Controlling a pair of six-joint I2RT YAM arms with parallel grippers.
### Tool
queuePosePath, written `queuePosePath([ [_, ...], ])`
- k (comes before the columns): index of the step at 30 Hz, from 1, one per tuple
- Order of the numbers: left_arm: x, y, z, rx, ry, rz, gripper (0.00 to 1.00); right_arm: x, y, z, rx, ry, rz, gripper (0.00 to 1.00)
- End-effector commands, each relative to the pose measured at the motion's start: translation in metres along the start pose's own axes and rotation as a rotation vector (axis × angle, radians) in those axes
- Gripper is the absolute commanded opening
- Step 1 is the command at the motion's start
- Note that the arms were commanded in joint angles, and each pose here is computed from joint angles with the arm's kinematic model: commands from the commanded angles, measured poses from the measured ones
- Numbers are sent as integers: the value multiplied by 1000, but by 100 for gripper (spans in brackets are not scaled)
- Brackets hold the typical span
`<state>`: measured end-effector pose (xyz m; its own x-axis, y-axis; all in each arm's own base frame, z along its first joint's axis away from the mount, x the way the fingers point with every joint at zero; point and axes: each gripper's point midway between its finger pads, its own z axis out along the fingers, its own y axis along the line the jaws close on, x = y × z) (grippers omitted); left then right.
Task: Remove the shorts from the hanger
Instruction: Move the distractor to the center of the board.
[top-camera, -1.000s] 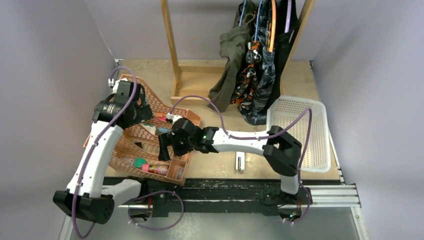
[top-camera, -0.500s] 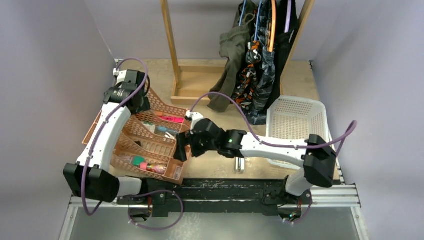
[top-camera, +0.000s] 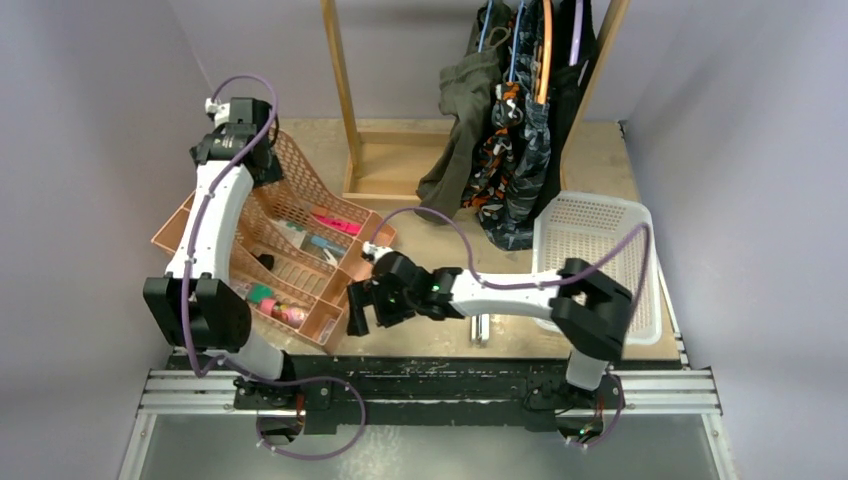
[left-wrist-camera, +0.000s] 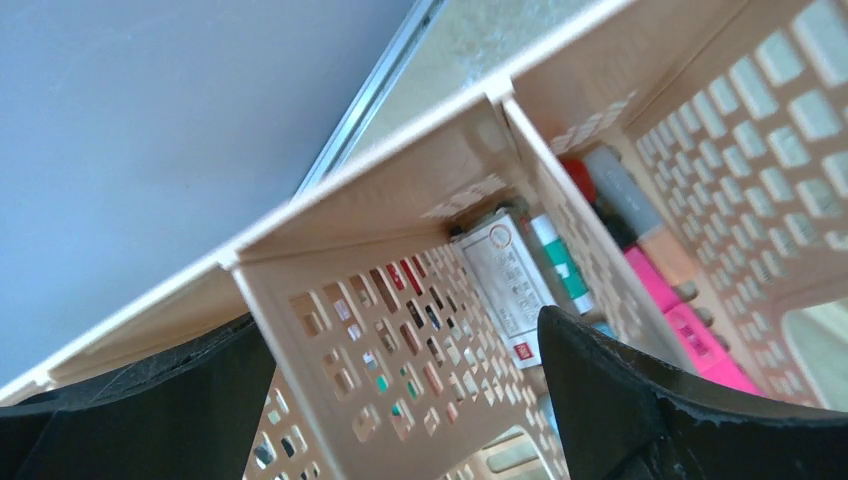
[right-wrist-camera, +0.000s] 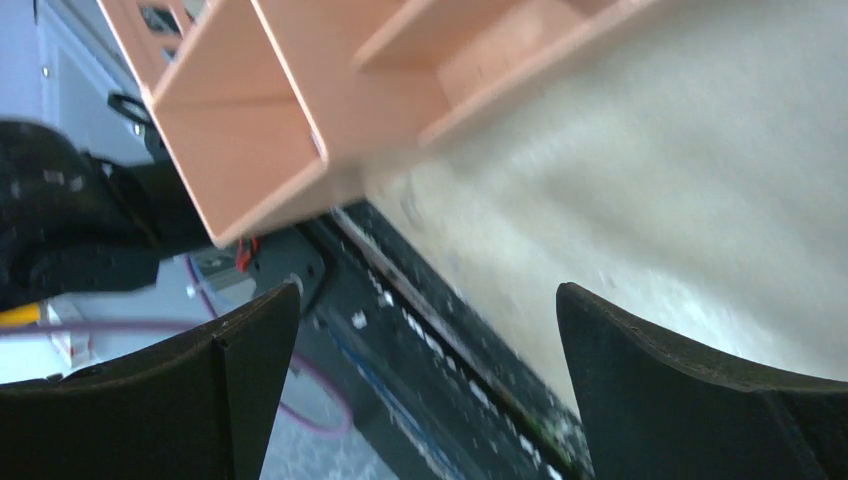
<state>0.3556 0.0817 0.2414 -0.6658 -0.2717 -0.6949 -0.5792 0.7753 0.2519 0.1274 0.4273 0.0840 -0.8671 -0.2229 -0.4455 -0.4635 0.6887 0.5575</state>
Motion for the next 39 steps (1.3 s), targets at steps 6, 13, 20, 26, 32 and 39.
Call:
queuePosePath([
  [6, -31, 10, -79, 268, -102, -140, 100, -25, 40, 45, -17, -11, -177, 99],
  [13, 1, 51, -115, 263, -142, -220, 100, -25, 57, 70, -32, 37, -255, 99],
  [20, 25, 55, -127, 330, -163, -297, 100, -64, 72, 69, 25, -41, -302, 100],
  [26, 39, -4, -147, 664, -66, -209, 99, -83, 26, -10, 226, -280, -97, 100],
  [32, 50, -54, -159, 905, 1, -179, 98, -58, -51, -99, 442, -439, 184, 100],
  [39, 68, -111, -182, 1008, 48, -104, 98, -57, -72, -165, 459, -580, 304, 100],
])
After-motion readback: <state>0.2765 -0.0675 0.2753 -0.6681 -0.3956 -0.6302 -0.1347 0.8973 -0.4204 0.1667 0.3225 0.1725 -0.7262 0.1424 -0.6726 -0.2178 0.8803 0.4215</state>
